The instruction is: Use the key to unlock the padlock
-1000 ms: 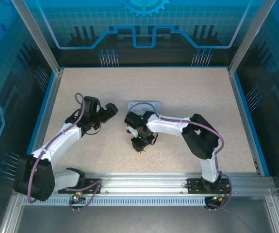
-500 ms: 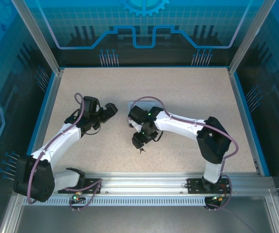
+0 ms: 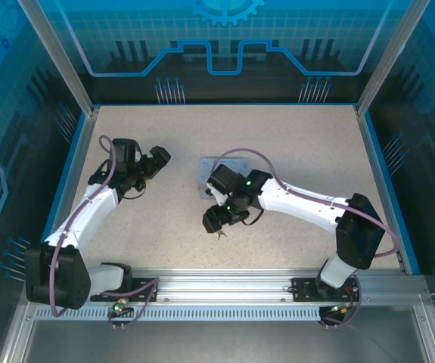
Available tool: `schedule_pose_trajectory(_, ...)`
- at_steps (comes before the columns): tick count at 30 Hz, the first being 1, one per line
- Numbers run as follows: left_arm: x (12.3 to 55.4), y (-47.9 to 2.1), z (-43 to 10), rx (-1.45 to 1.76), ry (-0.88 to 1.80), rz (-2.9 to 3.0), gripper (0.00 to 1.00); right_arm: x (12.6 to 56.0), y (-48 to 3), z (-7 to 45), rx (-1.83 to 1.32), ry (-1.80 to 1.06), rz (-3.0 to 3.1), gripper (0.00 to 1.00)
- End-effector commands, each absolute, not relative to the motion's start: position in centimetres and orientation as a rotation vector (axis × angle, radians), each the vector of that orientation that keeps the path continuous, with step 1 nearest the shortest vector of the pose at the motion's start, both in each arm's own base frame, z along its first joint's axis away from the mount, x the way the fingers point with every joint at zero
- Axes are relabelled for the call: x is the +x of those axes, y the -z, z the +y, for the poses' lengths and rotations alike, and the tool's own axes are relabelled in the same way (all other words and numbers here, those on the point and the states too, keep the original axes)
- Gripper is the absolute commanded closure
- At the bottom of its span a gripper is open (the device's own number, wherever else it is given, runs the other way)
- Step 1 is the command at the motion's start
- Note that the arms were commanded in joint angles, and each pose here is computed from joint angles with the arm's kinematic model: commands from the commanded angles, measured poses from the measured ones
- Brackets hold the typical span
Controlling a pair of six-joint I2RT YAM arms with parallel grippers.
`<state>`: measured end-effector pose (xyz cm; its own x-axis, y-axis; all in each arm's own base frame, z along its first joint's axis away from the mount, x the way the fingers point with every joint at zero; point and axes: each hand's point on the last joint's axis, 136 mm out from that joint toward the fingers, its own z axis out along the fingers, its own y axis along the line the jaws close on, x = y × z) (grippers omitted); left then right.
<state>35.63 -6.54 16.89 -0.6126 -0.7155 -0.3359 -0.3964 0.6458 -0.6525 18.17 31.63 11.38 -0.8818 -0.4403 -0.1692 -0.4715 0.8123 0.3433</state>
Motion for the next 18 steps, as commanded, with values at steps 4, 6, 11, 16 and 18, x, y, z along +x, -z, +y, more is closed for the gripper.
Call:
schedule_pose_trajectory(4, 35.9, -17.8, -6.6, -0.834, 0.749, 2.317, 0.01, 17.1, -7.7, 33.1, -0.566, -0.615, 2.997, 0.2)
schedule_pose_trajectory(6, 36.0, -17.9, -6.5, -0.831, 0.746, 2.322, 0.01, 17.0, -6.8, 33.4, -0.514, -0.615, 3.02, 0.19)
schedule_pose_trajectory(11, 36.2, -18.2, -6.4, -0.833, 0.755, 2.319, 0.01, 17.1, -5.1, 34.3, -0.431, -0.61, 3.068, 0.19)
schedule_pose_trajectory(16, 36.3, -18.2, -6.2, -0.84, 0.756, 2.317, 0.01, 16.9, -4.0, 34.4, -0.411, -0.576, 3.107, 0.18)
schedule_pose_trajectory(18, 36.2, -18.0, -6.2, -0.842, 0.757, 2.317, 0.01, 16.8, -3.5, 34.4, -0.407, -0.569, 3.121, 0.18)
